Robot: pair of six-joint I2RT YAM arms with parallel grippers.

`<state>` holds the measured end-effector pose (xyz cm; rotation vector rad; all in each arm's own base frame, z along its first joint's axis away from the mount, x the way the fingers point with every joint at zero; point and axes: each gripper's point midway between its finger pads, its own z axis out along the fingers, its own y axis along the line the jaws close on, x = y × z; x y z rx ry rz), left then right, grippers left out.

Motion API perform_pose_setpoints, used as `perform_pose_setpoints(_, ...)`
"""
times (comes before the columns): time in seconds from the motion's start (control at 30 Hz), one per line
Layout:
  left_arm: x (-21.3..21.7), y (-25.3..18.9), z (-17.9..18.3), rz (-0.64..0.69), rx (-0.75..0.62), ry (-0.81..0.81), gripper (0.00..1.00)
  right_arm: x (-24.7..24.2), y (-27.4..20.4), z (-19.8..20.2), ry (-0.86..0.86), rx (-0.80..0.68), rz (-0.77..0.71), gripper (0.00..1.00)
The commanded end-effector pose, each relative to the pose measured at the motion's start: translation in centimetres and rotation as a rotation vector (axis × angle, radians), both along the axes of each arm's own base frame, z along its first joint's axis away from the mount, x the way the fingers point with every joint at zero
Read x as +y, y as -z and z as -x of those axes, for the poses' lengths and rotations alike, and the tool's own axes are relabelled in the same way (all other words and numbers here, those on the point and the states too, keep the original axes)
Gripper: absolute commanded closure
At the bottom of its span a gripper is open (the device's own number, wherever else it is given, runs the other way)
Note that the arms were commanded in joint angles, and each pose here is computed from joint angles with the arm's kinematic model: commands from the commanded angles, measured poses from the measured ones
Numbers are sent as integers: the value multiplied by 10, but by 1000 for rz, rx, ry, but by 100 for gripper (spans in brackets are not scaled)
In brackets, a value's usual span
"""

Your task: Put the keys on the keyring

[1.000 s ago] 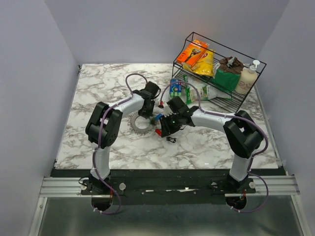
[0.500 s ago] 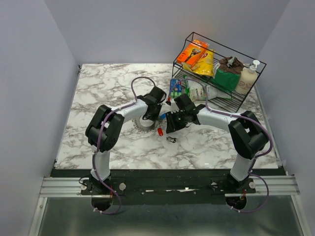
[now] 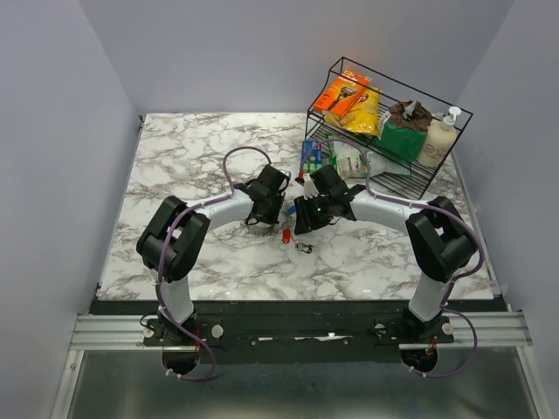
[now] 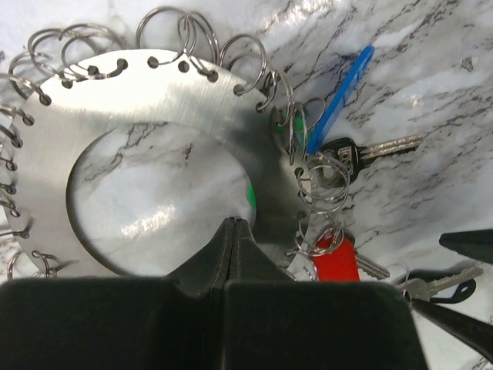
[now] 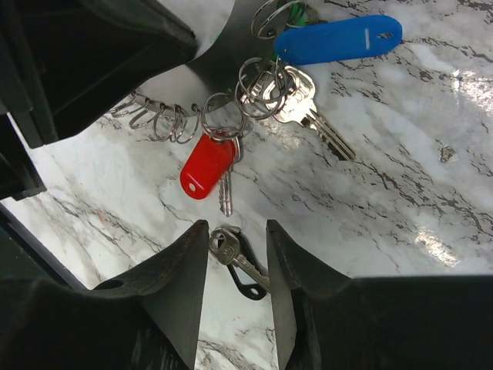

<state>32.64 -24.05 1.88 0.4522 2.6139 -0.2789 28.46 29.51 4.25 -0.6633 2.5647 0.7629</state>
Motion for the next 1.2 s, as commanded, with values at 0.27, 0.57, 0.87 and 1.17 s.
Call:
perform_pose_setpoints(0.27,77,57,91,-296,292,-78,100,3,-11,-14,18,-24,-41,55)
perform_pose_setpoints(0.57,97,33,80,-402,233,-132,100,1,-25,-33,39,-75,-57,55)
perform_pose_setpoints(0.87,94,9,65,-372,146,-151,100,22,-43,-71,50,-140,-85,43)
perform_pose_setpoints(1.17,89,-9,52,-285,95,-193,54,49,-46,-99,15,-130,-132,41)
